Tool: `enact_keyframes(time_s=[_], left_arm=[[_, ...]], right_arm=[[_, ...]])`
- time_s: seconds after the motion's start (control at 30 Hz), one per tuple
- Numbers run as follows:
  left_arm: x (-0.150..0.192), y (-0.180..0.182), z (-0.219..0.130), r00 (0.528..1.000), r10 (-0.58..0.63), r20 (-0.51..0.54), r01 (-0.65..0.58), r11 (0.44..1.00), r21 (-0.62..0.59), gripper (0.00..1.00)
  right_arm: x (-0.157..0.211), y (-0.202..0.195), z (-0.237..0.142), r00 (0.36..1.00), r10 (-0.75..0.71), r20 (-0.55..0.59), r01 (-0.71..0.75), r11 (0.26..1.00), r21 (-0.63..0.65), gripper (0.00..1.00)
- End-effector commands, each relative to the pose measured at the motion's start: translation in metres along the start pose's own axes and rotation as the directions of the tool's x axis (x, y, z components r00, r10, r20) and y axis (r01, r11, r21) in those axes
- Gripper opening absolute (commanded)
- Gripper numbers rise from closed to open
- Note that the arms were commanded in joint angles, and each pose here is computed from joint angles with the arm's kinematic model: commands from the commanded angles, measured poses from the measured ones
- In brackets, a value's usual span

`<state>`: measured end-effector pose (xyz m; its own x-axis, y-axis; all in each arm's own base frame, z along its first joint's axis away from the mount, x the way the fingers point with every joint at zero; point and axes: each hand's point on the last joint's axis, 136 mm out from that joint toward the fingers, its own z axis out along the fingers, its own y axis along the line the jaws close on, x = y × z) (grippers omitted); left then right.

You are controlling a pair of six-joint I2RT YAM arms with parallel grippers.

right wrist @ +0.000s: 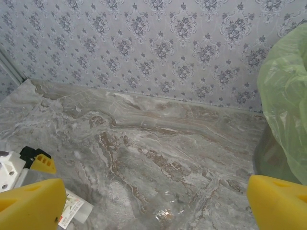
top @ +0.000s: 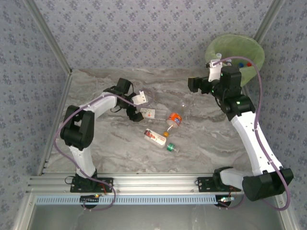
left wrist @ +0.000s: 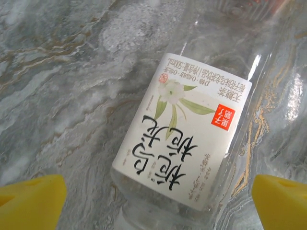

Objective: Put the plastic bottles in the bin

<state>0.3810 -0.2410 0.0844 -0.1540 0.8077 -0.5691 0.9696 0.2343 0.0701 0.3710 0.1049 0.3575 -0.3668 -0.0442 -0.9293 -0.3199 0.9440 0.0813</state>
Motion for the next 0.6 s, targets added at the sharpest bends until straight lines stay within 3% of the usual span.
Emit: enact_keyframes(time_s=[0.0, 0.2, 0.4, 0.57], left_arm=[[-0.002, -0.022, 0.005, 0.997, 0.068, -0.019, -0.066, 0.991, 0.118, 0.99], [0.019, -0.026, 0.033, 0.980, 0.165, -0.114, -0.146, 0.976, 0.159, 0.99], [0.023, -0.035, 0.050, 0.967, 0.210, -0.142, -0.184, 0.966, 0.180, 0.95], [0.023, -0.036, 0.050, 0.970, 0.179, -0.164, -0.148, 0.971, 0.189, 0.89]], right_arm=[[0.006, -0.003, -0.007, 1.000, -0.027, -0.014, 0.027, 0.999, 0.030, 0.99], [0.003, -0.004, -0.012, 0.999, -0.034, -0.007, 0.034, 0.999, 0.036, 0.99], [0.002, -0.004, -0.013, 1.000, -0.025, -0.004, 0.025, 0.999, 0.036, 0.99], [0.005, -0.004, -0.010, 1.000, -0.020, -0.012, 0.021, 0.999, 0.037, 0.99]])
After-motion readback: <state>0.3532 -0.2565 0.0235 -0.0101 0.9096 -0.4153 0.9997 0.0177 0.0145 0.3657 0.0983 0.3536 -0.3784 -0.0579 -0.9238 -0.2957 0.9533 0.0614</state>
